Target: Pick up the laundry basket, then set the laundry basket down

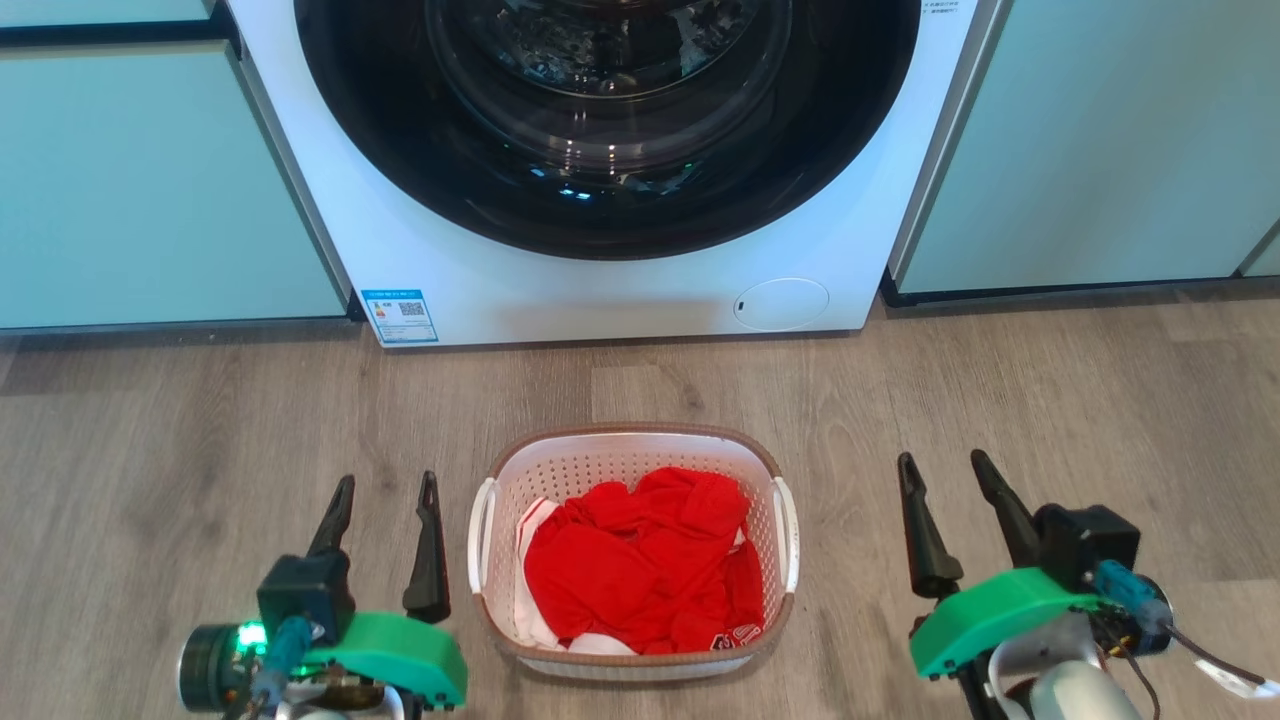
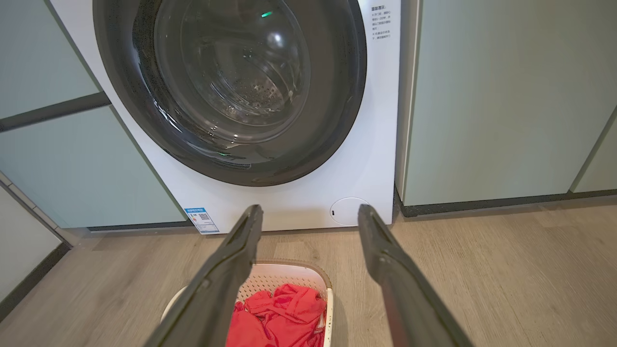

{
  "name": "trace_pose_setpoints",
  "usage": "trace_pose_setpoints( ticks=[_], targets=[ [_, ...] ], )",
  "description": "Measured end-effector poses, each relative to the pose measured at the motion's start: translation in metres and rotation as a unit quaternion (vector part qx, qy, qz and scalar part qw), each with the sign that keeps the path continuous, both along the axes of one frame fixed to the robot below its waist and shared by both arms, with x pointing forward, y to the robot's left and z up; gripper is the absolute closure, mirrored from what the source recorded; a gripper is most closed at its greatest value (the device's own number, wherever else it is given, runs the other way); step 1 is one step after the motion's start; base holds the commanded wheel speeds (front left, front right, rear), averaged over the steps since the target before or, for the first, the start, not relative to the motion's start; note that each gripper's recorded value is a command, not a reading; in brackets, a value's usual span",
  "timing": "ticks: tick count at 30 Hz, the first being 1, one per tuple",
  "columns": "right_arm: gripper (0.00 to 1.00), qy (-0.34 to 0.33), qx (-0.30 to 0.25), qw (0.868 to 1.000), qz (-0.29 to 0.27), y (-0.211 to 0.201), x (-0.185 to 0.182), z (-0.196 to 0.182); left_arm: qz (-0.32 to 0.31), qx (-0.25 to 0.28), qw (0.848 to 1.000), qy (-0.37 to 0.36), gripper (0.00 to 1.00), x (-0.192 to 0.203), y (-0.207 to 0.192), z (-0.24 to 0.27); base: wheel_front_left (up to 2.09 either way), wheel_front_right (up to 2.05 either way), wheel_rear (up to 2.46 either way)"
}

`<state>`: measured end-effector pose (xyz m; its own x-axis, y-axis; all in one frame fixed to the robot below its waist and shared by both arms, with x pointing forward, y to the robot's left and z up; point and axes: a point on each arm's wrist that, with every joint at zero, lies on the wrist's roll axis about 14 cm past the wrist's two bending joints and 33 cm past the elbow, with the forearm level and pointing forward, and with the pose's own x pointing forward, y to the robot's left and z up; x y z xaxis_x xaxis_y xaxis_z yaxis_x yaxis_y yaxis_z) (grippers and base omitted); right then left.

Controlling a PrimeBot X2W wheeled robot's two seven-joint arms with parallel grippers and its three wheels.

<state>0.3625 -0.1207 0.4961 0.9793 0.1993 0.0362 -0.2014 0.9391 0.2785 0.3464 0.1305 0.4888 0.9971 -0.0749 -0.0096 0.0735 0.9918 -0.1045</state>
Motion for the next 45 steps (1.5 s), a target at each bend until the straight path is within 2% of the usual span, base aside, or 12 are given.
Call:
trace_pose_setpoints(
  ticks=[14,34,45],
  targets=[
    [0.0,-0.03,-0.065,0.997,0.022,0.011,-0.003,0.005,-0.015,0.067,0.997,-0.027,0.0,-0.006,-0.005,0.003,0.0,0.0,0.0],
    [0.0,-0.028,-0.066,0.997,0.02,0.01,-0.002,0.004,-0.016,0.064,0.998,-0.02,0.0,-0.008,-0.005,-0.001,0.0,0.0,0.0],
    [0.0,-0.007,-0.066,0.998,0.017,0.007,0.004,-0.009,-0.022,0.058,0.998,0.001,0.0,-0.004,-0.007,-0.014,0.0,0.0,0.0]
  ],
)
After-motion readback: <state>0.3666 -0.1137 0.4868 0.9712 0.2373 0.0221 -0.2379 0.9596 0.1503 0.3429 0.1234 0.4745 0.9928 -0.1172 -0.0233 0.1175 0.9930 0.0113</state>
